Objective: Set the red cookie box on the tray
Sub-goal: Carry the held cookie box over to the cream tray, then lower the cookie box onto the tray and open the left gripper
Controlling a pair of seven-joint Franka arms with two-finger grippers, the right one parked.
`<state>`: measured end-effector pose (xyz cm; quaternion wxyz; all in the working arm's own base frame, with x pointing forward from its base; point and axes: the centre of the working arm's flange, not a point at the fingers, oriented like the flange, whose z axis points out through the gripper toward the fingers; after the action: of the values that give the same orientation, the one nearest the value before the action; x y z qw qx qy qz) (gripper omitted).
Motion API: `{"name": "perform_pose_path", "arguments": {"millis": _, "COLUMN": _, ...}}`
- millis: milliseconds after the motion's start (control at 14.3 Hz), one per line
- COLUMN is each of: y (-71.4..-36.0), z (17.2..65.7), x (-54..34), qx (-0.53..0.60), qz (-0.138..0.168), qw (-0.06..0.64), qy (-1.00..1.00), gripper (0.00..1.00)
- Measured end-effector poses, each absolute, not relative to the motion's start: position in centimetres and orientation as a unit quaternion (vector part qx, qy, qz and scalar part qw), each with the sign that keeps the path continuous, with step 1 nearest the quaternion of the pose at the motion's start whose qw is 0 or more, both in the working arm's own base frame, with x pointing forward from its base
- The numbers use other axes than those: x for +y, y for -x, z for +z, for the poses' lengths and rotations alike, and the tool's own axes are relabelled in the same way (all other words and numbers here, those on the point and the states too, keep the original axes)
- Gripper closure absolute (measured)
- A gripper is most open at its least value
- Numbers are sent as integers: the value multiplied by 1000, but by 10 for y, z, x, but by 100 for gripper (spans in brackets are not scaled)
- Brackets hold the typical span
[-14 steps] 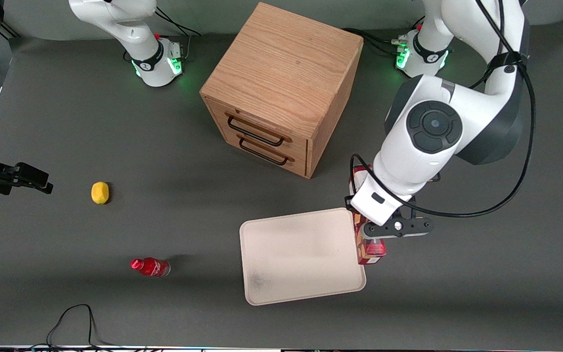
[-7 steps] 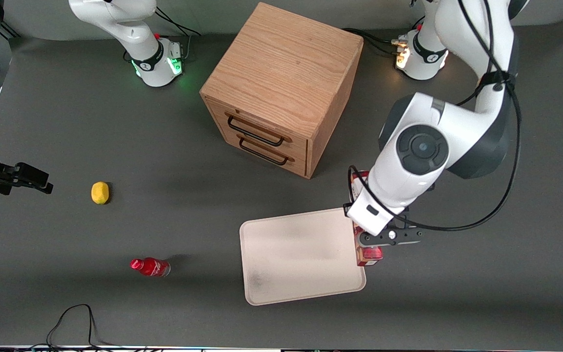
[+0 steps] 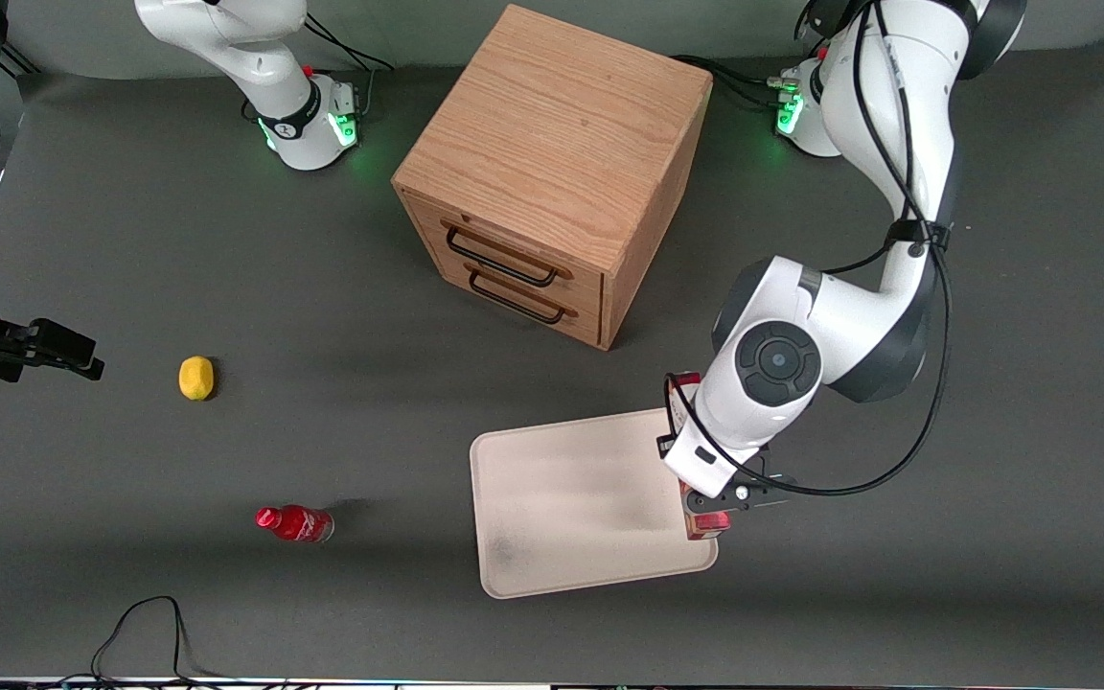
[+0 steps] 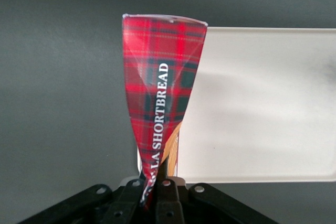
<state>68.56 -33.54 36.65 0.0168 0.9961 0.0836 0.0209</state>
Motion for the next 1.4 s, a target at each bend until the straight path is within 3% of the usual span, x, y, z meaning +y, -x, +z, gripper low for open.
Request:
{"name": "perform_pose_path", "arguments": {"millis": 488, "y": -688, "z": 293, "x": -347, "qx": 88, "qz": 29, "qw": 20, "qy": -995, "gripper": 96}}
{"name": "perform_pose_path", "arguments": {"millis": 1186, "y": -691, "z": 240, "x": -345, "qx": 91, "qz": 35, "qw": 22, "qy": -995, "gripper": 96}}
{"name": "perform_pose_path", "arguments": {"millis": 1395, "y": -691, "z": 241, "x": -344, "qx": 90, "qz": 38, "qw": 19, "qy": -995, "gripper": 86}}
